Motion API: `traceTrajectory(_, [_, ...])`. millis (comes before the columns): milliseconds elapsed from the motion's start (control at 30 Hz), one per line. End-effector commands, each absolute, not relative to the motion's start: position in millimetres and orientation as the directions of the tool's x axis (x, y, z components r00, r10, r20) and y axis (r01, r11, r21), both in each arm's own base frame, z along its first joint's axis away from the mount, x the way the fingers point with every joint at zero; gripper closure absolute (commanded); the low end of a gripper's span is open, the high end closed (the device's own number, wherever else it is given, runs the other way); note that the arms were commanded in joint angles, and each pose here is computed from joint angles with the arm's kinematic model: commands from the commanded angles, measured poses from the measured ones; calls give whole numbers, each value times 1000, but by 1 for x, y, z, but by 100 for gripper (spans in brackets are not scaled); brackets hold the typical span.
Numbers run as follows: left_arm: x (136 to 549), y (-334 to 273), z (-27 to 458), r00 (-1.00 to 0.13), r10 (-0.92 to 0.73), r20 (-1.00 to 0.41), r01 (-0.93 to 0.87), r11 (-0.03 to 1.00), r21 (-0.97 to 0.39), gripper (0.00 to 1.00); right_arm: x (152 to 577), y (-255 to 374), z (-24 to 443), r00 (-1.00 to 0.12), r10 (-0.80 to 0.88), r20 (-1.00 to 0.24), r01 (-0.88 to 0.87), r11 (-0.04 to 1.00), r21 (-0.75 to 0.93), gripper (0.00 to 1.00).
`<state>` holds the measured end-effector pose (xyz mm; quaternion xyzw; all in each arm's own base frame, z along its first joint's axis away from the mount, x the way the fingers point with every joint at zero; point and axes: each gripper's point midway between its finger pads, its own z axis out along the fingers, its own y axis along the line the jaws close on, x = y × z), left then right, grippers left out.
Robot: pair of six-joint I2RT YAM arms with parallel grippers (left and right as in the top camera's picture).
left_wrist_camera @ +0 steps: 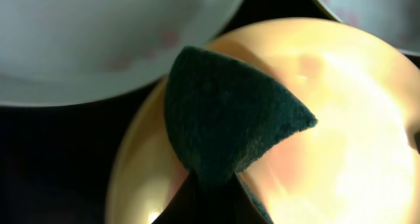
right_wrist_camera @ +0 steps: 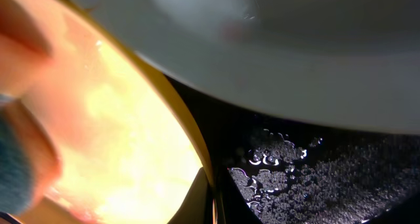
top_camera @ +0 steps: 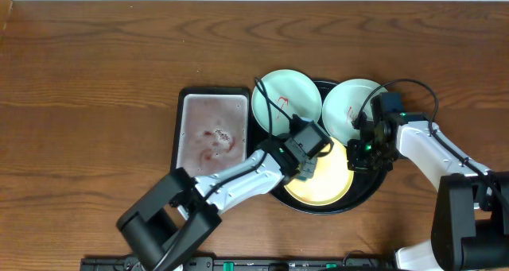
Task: Clean dirty plates on tray and stack at the side
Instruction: 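Scrub the yellow plate with the sponge in the left gripper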
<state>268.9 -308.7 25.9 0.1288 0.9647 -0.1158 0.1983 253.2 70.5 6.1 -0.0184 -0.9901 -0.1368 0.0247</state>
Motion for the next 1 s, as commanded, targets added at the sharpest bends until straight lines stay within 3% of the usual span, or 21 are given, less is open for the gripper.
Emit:
traceTrajectory(0, [288,-305,64,-827,194,-528,316,937,-151,92,257,68,6,-998,44,49,55,967,248,99])
traceTrajectory(133, [274,-341,83,-826,165,-538,372,878,-302,93,257,68,6,-998,44,49,55,967,248,99])
traceTrajectory(300, [262,-362,62,-854,150,-499,357,866,-351,92,257,68,6,-998,44,49,55,967,248,99])
traceTrajectory(533, [250,-364,22,-877,196,-438,352,884,-308,93,257,68,6,-998,44,49,55,967,248,99])
traceTrajectory(700, [263,-333,15,-866,237,-439,347,919,-187,93,256,68,6,-998,44,52,56,967,248,99])
traceTrajectory(800, [276,-310,27,-864,214,-456,306,942,-137,93,256,68,6,-998,44,52,56,967,248,99])
traceTrajectory(967, [289,-291,81,-847,148,-510,280,941,-192,93,257,68,6,-998,44,48,54,967,248,99])
